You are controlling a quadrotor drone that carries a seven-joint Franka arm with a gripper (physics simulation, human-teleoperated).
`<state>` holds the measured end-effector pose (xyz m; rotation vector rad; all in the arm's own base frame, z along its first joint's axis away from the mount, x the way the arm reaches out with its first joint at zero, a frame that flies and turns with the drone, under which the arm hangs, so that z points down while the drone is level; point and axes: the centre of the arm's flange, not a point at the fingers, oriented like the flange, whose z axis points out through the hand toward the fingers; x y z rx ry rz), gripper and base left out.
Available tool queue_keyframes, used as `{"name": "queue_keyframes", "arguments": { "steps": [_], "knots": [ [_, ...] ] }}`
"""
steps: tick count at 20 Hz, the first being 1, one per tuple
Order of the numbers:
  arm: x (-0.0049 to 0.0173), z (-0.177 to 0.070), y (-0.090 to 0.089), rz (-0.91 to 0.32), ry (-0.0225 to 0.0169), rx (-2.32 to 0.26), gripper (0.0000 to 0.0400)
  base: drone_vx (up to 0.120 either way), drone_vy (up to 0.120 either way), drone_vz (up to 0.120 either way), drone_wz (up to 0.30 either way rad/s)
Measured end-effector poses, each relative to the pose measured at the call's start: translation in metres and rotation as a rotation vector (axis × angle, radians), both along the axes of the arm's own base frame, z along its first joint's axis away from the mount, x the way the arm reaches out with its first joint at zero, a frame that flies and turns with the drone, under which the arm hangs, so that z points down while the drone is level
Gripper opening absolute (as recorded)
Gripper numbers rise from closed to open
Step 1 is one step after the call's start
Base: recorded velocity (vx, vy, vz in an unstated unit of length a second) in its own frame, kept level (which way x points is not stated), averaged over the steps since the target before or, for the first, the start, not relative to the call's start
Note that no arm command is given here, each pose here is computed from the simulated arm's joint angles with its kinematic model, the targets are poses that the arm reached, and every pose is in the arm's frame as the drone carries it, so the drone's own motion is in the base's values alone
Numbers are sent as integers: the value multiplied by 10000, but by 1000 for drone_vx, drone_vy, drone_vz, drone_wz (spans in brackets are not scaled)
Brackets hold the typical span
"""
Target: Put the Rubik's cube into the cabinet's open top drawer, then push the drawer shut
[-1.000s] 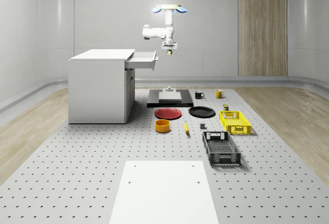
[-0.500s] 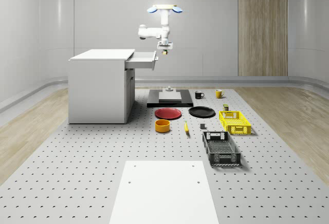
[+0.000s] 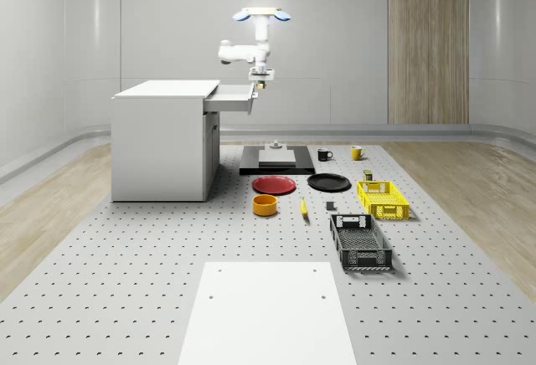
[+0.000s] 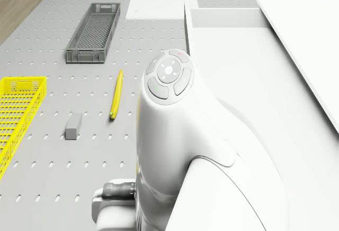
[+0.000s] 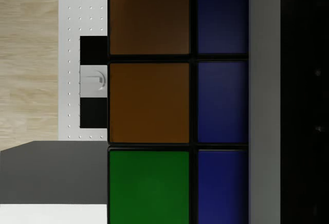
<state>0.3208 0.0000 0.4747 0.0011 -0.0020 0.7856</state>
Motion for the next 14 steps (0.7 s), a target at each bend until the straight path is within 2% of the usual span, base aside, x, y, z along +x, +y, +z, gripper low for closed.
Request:
{"name": "queue_keyframes", "arguments": {
  "steps": [2, 6, 14],
  "knots": [
    [0, 0, 0, 0, 0, 0, 325, 0, -120, 20, 0],
    [0, 0, 0, 0, 0, 0, 325, 0, -120, 110, 0],
    [0, 0, 0, 0, 0, 0, 325, 0, -120, 0, 0]
  ]
}}
